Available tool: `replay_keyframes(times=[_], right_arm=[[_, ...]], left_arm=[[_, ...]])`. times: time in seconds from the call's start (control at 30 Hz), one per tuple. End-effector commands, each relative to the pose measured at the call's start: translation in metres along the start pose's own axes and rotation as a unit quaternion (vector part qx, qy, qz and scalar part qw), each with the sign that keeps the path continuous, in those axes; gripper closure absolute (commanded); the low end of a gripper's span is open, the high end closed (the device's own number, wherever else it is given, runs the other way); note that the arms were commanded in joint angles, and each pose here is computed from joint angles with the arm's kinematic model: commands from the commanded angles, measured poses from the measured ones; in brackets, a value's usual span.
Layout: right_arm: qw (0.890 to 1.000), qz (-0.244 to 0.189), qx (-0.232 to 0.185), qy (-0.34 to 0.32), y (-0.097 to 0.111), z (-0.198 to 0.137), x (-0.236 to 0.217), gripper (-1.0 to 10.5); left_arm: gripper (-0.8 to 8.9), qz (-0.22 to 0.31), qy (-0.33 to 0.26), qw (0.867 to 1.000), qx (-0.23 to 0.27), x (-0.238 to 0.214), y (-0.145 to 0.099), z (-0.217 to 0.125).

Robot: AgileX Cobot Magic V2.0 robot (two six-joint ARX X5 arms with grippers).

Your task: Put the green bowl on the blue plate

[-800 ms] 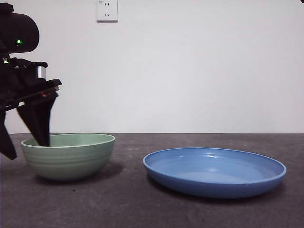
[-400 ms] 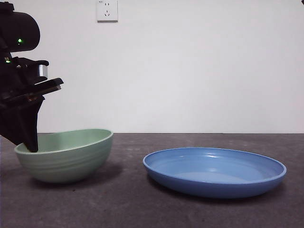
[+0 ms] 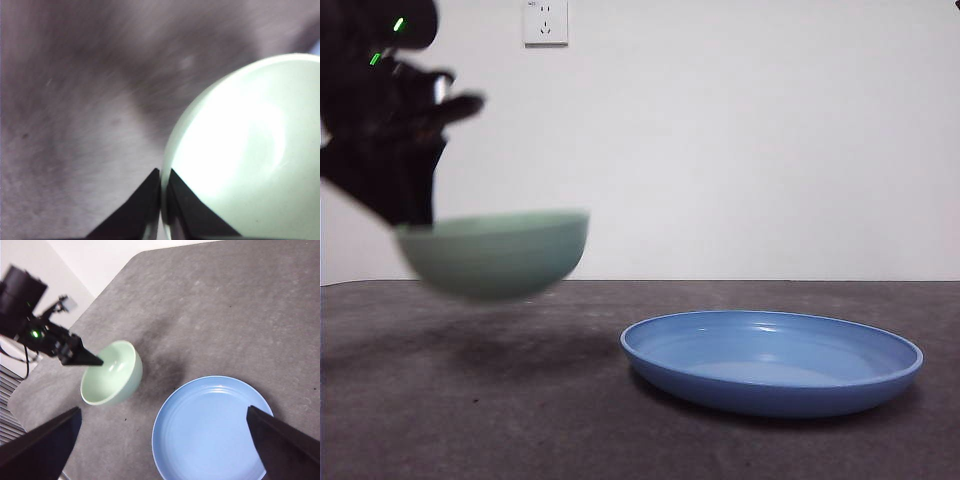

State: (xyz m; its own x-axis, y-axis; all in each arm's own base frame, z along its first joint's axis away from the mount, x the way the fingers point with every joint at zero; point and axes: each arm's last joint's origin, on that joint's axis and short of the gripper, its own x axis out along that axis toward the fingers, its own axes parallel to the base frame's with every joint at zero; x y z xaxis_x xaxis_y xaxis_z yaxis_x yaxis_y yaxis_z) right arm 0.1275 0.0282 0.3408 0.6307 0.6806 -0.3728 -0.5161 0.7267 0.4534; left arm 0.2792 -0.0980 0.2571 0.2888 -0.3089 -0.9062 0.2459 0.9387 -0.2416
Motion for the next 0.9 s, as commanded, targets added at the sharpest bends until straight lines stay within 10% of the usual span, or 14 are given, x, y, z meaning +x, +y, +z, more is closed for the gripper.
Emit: replay_keyframes(times=[0.03,0.6,0.9], right_arm=[[1.000,0.003,-0.008,-0.006,0.002,0.004,-0.001,3.3],[1.000,0.002,-0.008,-0.006,0.002,0.004,-0.001,3.3],[1.000,0.002,-0.009,-0.006,0.002,0.004,-0.001,3.3]], left_arm=[[7.99,-0.006,0.006,1.000,0.005,-0.011,-0.018,0.021],[7.99,-0.045,0.083,0.987,0.127,0.064,-0.146,0.071],[7.99,-0.049,0.104,0.981,0.155,0.113,-0.169,0.064]])
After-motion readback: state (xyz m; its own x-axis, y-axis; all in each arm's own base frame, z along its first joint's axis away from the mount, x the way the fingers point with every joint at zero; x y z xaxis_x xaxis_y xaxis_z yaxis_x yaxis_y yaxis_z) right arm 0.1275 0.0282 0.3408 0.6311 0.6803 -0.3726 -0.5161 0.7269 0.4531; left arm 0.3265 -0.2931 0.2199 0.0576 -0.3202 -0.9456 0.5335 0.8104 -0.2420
